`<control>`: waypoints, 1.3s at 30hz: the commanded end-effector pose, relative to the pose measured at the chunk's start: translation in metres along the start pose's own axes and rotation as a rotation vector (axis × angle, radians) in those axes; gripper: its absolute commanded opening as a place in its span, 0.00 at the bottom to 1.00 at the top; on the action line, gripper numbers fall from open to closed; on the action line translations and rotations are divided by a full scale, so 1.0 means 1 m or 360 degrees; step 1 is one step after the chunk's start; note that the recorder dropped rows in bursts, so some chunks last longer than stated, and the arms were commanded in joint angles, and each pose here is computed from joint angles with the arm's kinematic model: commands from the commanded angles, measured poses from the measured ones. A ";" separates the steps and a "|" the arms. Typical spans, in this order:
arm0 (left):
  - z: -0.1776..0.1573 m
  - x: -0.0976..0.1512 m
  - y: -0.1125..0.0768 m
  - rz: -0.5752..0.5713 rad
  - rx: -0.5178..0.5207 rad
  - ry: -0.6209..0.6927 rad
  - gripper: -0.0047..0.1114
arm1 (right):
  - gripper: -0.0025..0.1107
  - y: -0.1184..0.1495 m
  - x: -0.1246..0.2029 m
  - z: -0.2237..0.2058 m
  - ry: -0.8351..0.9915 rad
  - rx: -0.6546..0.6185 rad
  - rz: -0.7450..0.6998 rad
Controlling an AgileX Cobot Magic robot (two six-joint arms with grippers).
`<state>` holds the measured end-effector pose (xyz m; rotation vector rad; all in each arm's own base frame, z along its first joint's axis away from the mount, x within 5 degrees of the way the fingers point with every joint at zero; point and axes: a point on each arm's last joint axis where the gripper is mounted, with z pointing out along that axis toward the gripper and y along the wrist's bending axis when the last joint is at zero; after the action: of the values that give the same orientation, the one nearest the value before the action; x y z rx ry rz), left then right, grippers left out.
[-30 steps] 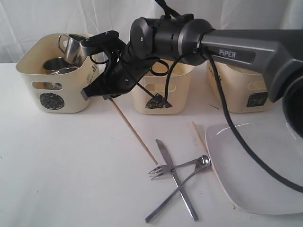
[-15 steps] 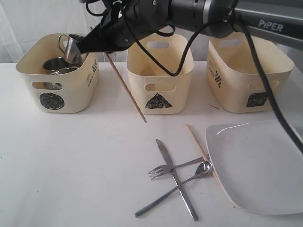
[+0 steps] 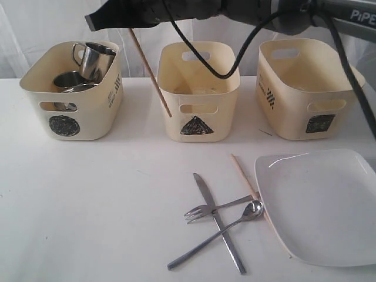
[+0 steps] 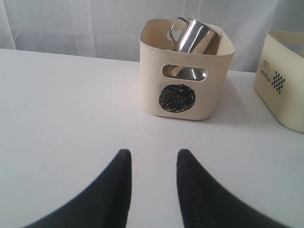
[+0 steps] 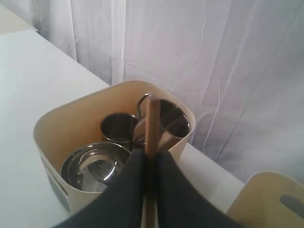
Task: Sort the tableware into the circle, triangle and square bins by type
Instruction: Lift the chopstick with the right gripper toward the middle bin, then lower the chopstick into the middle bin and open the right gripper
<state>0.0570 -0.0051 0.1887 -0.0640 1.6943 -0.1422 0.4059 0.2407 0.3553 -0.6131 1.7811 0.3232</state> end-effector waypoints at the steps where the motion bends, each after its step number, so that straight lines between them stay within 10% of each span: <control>1: 0.000 0.001 0.000 -0.0021 -0.0002 -0.0002 0.36 | 0.02 -0.004 0.001 -0.007 -0.0085 0.0046 -0.0062; 39: 0.000 0.001 0.000 -0.0021 -0.0002 -0.0002 0.36 | 0.02 -0.097 0.052 -0.056 -0.0547 0.0584 0.0021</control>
<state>0.0570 -0.0051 0.1887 -0.0640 1.6943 -0.1422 0.4050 0.1310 0.3300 -0.3018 1.4920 0.1106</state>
